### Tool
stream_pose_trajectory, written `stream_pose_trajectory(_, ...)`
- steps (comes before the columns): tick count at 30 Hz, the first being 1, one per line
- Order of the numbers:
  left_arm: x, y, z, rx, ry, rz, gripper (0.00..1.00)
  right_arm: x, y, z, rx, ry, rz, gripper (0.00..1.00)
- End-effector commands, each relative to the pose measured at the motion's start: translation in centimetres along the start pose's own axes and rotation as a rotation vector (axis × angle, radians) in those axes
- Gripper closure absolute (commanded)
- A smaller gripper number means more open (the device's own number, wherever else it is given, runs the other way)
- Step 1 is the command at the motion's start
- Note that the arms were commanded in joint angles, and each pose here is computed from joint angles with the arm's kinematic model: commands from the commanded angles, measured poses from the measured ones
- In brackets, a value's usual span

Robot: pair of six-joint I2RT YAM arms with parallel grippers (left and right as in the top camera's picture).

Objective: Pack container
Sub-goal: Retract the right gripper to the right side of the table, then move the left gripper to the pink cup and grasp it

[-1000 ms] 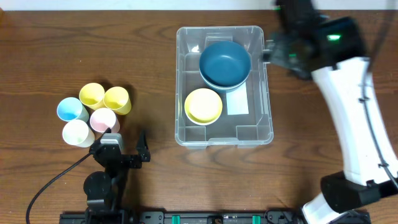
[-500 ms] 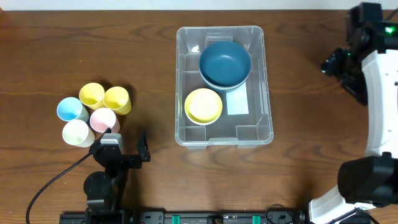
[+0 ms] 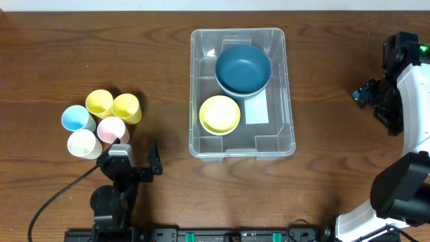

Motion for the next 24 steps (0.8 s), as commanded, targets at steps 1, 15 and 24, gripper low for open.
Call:
stream_pose_trajectory(1,-1.1,0.4,-0.2,0.004,0.028,-0.005,0.02,0.0,-0.1,-0.3,-0.003,0.011,-0.02,0.01)
stream_pose_trajectory(15,7.9,-4.1,2.0,-0.072,0.054,0.068,0.02,0.0,-0.1,-0.3,-0.003,0.011,-0.021,0.01)
stream_pose_trajectory(24,12.3,-6.0,-0.1,0.068,0.623,0.153,0.02,0.0,-0.1,-0.3,-0.003,0.011,-0.02,0.01)
Point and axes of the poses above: each gripper's point midway between its finger pads, its own z axis back along the fingers, its own y axis along the line the jaws close on, x = y × z, the point moved 3 cm from there along z, back along the fingers, and after that the axes turned 12 degrees about z, right-handed, at the moved point
